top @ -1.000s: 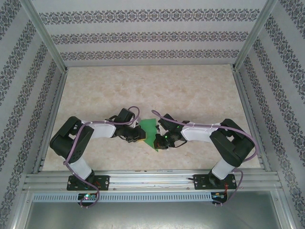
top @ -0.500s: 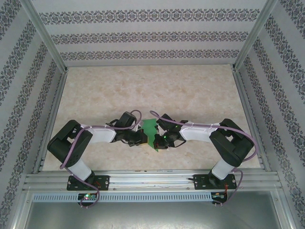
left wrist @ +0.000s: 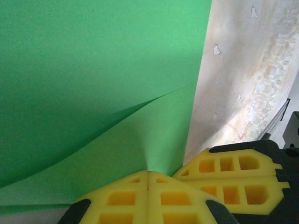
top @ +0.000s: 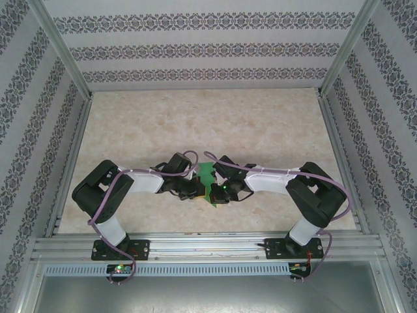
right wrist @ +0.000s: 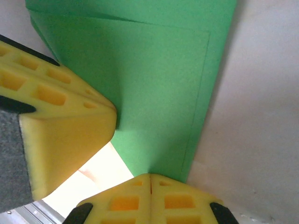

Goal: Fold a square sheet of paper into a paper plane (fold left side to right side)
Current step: Third fold the triangle at the center of the table.

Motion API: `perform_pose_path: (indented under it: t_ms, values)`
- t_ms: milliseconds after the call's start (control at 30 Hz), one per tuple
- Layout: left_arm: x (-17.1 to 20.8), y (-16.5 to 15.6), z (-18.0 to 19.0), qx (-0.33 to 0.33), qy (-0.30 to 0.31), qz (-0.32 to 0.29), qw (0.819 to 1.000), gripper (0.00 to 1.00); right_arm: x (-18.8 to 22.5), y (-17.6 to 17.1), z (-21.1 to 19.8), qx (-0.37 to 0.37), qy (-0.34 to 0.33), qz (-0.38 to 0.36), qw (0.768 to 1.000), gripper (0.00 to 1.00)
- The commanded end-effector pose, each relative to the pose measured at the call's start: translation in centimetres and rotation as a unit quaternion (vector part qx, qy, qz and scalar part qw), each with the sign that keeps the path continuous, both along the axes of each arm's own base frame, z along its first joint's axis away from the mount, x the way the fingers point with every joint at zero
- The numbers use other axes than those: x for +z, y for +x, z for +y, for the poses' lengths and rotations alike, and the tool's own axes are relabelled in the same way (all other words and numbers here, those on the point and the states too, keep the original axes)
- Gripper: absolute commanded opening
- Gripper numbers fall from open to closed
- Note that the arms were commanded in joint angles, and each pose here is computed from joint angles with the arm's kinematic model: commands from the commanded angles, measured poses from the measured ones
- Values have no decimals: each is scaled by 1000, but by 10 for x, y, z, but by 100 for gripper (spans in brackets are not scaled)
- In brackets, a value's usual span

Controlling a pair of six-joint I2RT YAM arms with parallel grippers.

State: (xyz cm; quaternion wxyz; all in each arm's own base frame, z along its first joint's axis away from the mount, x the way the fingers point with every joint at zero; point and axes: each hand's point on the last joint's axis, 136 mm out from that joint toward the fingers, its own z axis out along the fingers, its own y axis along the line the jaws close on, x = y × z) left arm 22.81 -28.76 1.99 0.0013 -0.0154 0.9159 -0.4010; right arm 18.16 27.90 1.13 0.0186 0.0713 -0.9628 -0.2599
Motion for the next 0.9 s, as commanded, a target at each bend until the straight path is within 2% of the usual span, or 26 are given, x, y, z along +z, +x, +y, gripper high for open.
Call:
perform_pose_path:
  t_ms: [0,467,867]
  values:
    - [-14,-4,6,3,34,18,999,6,-40,-21,-52,-5,-131,31,991,0]
    - [-37,6,45,29,99,28,994,4,-39,-25,-56,9,-149,35,988,0]
    - [-37,35,89,62,116,22,991,4,-37,-24,-55,7,-147,33,989,0]
